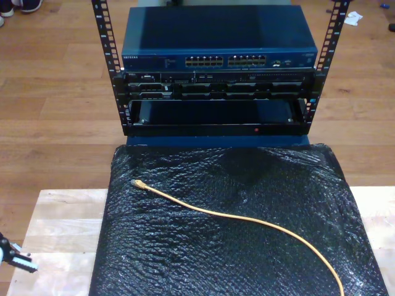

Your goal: Grab the cable and plug it in

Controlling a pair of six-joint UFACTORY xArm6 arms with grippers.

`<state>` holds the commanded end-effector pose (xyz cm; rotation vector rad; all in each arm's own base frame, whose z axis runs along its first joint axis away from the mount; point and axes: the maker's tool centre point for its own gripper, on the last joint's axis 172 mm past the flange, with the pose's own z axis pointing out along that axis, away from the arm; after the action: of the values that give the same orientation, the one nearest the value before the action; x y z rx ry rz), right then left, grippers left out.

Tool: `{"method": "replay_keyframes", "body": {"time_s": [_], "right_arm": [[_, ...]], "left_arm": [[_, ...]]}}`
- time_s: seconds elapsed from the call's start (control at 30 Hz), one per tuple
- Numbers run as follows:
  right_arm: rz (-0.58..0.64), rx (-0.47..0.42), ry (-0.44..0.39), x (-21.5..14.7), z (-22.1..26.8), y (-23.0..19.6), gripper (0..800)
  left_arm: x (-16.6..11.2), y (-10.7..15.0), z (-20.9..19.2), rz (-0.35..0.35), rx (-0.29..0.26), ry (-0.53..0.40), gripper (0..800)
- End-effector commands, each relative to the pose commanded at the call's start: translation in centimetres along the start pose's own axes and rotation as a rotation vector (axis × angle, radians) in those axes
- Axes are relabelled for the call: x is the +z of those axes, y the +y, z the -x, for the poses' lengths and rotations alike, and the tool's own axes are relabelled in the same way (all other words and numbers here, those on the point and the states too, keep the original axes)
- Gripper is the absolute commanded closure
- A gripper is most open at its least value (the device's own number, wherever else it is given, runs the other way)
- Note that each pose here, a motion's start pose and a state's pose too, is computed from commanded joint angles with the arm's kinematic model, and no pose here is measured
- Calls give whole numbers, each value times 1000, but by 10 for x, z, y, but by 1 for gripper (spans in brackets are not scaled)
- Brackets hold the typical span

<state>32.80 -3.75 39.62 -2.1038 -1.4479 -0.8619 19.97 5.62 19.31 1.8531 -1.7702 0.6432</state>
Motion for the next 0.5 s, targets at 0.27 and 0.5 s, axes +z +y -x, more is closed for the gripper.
{"method": "replay_keyframes", "body": {"time_s": [0.27,0.5], "right_arm": [[-1,-7,-24,22,-24,11,16],[0,-13,-50,51,-55,20,24]], "left_arm": [[7,-3,-7,31,-11,-7,0],[8,-4,-8,36,-35,-11,0]]}}
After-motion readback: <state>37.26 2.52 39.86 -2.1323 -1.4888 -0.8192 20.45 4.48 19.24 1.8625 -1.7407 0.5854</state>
